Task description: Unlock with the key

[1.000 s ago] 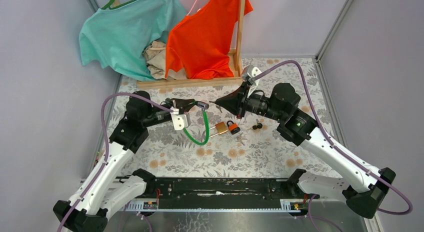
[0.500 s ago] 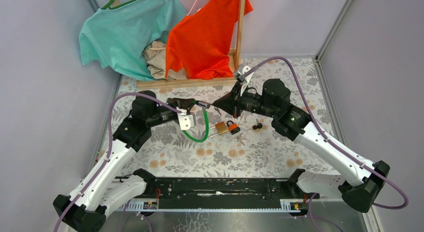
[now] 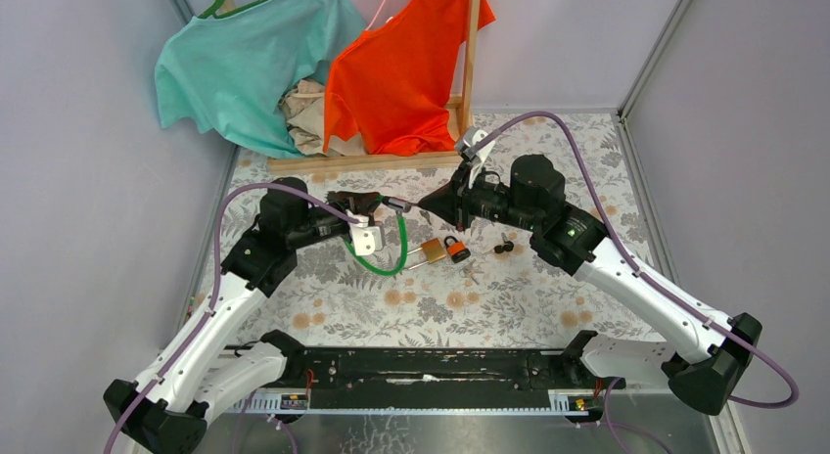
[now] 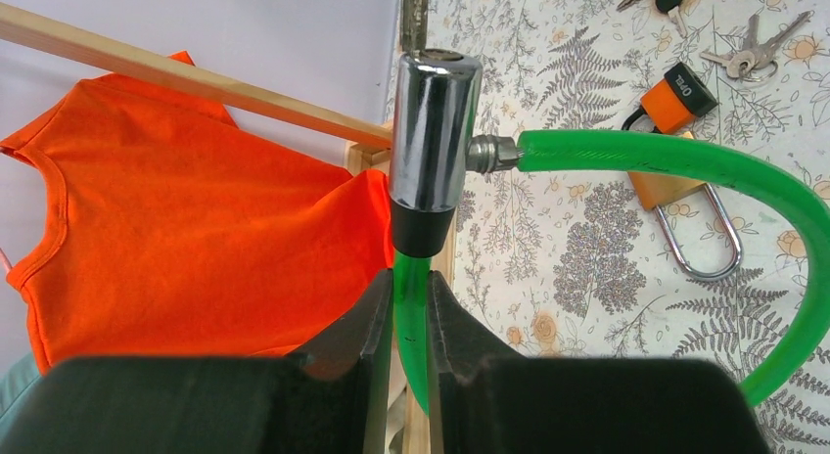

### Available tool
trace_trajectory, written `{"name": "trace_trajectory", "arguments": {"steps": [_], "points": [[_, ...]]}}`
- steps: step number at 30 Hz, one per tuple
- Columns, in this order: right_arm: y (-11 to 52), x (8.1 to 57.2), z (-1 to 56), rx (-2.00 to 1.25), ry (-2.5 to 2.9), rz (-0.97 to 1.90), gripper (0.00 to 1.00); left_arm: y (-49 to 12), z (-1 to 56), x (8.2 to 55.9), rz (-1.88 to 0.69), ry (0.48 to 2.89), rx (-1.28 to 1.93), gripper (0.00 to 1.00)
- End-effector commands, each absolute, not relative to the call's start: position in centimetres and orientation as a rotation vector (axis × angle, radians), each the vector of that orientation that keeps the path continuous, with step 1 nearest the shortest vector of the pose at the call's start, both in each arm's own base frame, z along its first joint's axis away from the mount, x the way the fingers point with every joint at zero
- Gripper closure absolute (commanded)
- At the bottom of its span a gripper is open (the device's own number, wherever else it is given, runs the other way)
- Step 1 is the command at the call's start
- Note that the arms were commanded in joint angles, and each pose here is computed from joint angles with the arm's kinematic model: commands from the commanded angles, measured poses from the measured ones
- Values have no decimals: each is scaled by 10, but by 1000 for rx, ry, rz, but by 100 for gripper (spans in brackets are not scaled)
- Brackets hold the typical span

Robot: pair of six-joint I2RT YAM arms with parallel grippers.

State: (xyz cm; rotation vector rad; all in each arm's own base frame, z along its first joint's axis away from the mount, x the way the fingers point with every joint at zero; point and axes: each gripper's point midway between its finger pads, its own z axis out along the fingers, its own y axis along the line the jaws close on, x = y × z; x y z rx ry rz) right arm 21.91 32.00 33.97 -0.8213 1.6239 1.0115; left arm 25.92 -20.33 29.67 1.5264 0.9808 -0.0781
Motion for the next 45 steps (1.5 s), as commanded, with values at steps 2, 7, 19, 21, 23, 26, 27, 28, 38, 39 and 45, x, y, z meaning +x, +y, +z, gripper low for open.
{"name": "trace_trajectory", "arguments": {"steps": [2, 7, 19, 21, 23, 26, 27, 28, 38, 39, 45], "points": [[317, 224, 361, -805, 1565, 967, 100, -207, 333, 257, -25, 874, 1497, 100], [318, 222, 356, -817, 1571, 971, 100, -207, 333, 257, -28, 878, 1496, 100], [320, 216, 359, -836, 1533, 1007, 100, -209, 334, 257, -36, 877, 1499, 100], [321, 217, 359, -837, 1536, 1005, 100, -209, 334, 257, -36, 874, 1501, 100], [322, 218, 358, -835, 1538, 1005, 100, -209, 334, 256, -39, 873, 1503, 100], [322, 219, 357, -834, 1542, 1001, 100, -209, 337, 254, -40, 869, 1502, 100], [322, 219, 357, -836, 1542, 1001, 100, -209, 337, 254, -40, 869, 1503, 100], [322, 219, 356, -834, 1546, 999, 100, -209, 337, 255, -40, 872, 1505, 100], [325, 223, 353, -824, 1554, 974, 100, -211, 341, 255, -72, 927, 1490, 100], [325, 223, 353, -823, 1553, 970, 100, -211, 340, 256, -74, 937, 1489, 100], [328, 226, 354, -805, 1551, 954, 100, -212, 335, 255, -81, 961, 1517, 100]]}}
